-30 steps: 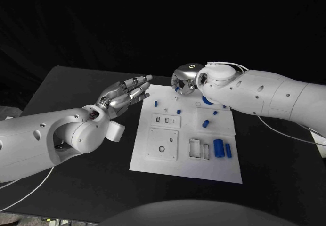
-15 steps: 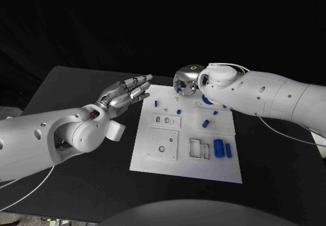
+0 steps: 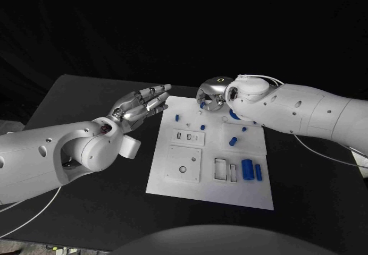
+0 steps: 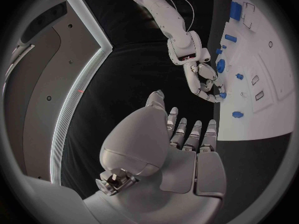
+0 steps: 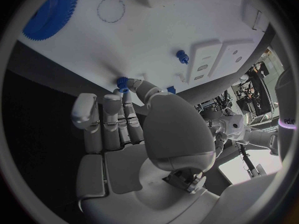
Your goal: Assemble the parts on the task board
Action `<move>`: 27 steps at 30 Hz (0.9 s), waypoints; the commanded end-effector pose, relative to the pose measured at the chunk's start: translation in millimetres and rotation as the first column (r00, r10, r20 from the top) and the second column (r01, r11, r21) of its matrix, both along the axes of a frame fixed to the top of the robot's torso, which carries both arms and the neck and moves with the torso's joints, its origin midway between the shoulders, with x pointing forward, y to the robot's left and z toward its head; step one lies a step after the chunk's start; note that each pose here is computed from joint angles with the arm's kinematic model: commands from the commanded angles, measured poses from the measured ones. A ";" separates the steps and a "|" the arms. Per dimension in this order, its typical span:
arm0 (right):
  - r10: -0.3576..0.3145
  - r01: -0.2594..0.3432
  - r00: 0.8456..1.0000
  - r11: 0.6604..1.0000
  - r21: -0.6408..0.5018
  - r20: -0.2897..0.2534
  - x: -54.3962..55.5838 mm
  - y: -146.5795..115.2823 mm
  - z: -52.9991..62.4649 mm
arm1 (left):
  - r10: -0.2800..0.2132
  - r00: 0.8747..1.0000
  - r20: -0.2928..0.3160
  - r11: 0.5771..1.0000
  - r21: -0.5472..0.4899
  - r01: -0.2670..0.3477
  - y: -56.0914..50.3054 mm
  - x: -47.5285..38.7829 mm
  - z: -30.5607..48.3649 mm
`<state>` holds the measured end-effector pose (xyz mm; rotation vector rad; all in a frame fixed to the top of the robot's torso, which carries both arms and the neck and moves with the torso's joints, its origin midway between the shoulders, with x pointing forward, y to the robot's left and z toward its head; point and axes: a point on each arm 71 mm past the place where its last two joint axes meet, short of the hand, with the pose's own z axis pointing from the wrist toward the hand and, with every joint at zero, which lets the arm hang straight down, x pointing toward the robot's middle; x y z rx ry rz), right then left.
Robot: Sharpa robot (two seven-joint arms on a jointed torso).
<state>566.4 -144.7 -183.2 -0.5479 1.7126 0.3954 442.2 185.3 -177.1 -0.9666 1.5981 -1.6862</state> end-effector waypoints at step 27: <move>-0.022 -0.030 0.985 0.956 0.293 0.173 -44.0 -85.7 42.1 | -0.016 0.999 0.032 1.000 0.010 0.016 2.0 1.4 0.4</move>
